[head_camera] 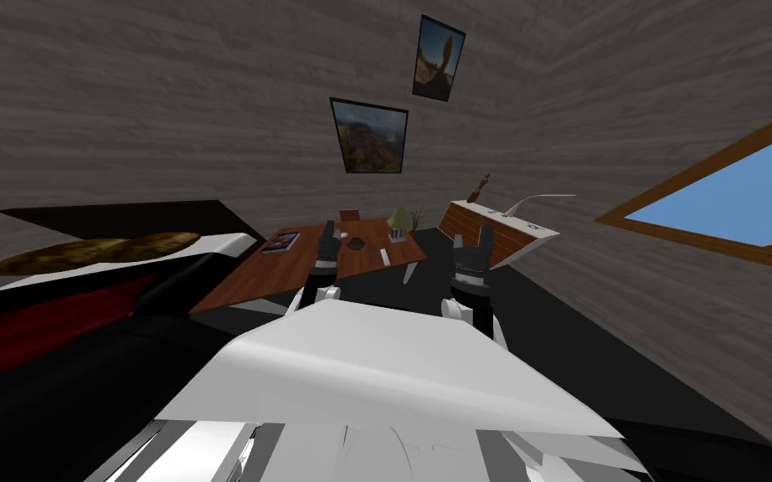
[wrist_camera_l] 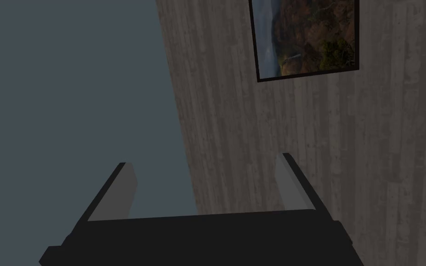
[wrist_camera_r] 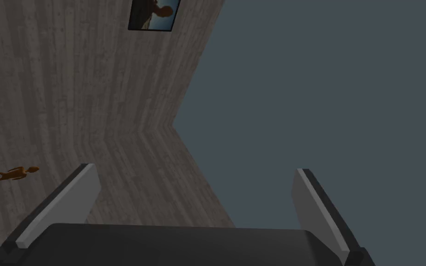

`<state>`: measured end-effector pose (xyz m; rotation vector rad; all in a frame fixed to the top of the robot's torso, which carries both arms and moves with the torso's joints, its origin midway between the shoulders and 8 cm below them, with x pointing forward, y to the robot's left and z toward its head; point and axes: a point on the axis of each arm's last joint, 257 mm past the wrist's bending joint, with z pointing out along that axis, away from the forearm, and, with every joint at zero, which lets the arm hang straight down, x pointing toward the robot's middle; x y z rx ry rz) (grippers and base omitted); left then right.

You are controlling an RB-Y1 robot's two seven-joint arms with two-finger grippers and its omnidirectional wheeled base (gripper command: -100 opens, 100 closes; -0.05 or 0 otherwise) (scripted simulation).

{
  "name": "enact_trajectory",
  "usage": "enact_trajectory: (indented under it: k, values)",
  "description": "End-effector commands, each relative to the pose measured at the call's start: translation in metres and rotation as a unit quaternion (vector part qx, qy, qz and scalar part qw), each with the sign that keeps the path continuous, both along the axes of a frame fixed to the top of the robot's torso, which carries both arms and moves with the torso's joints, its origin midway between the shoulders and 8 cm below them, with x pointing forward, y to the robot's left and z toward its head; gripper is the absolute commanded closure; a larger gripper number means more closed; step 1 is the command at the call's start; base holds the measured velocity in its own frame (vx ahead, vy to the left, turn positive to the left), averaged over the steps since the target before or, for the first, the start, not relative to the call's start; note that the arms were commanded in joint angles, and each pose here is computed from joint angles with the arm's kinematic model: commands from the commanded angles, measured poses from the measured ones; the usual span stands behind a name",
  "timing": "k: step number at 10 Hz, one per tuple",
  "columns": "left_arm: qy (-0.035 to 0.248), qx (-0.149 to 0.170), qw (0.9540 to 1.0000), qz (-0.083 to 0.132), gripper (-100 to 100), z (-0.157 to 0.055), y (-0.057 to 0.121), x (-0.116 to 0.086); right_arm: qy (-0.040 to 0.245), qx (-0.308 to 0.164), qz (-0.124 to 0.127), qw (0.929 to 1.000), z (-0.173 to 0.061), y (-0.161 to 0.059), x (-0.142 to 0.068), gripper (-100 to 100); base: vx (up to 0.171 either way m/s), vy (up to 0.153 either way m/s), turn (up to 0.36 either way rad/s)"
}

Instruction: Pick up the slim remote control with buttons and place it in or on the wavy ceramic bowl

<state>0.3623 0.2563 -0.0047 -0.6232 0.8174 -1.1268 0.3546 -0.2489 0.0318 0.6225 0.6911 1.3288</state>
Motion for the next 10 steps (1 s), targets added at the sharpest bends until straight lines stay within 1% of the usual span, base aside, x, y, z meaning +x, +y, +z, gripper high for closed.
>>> enact_trajectory:
  k: [1,3,5,8,9,10]
  values:
    - [0.020,0.014,0.9997,0.003,-100,-0.010,0.005,0.004,0.000,0.000,0.000,1.0000,0.000,0.000,0.000,0,-0.005,-0.002,-0.217]
    - [0.047,0.027,0.9985,0.011,-100,-0.024,0.014,0.009,0.000,0.000,0.000,1.0000,0.000,0.000,0.000,0,-0.012,0.005,-0.185]
    - [0.082,0.041,0.9955,0.025,-100,-0.042,0.028,0.015,0.000,0.000,0.000,1.0000,0.000,0.000,0.000,0,-0.017,0.004,-0.270]
    - [0.140,0.062,0.9870,0.050,-100,-0.071,0.055,0.021,0.000,0.000,0.000,1.0000,0.000,0.000,0.000,0,-0.021,0.008,-0.311]
    - [0.145,0.061,0.9862,0.051,-100,-0.074,0.056,0.022,0.000,0.000,0.000,1.0000,0.000,0.000,0.000,0,-0.013,0.007,-0.093]
    - [0.165,0.068,0.9821,0.060,-100,-0.084,0.066,0.022,0.000,0.000,0.000,1.0000,0.000,0.000,0.000,0,-0.010,-0.001,-0.213]
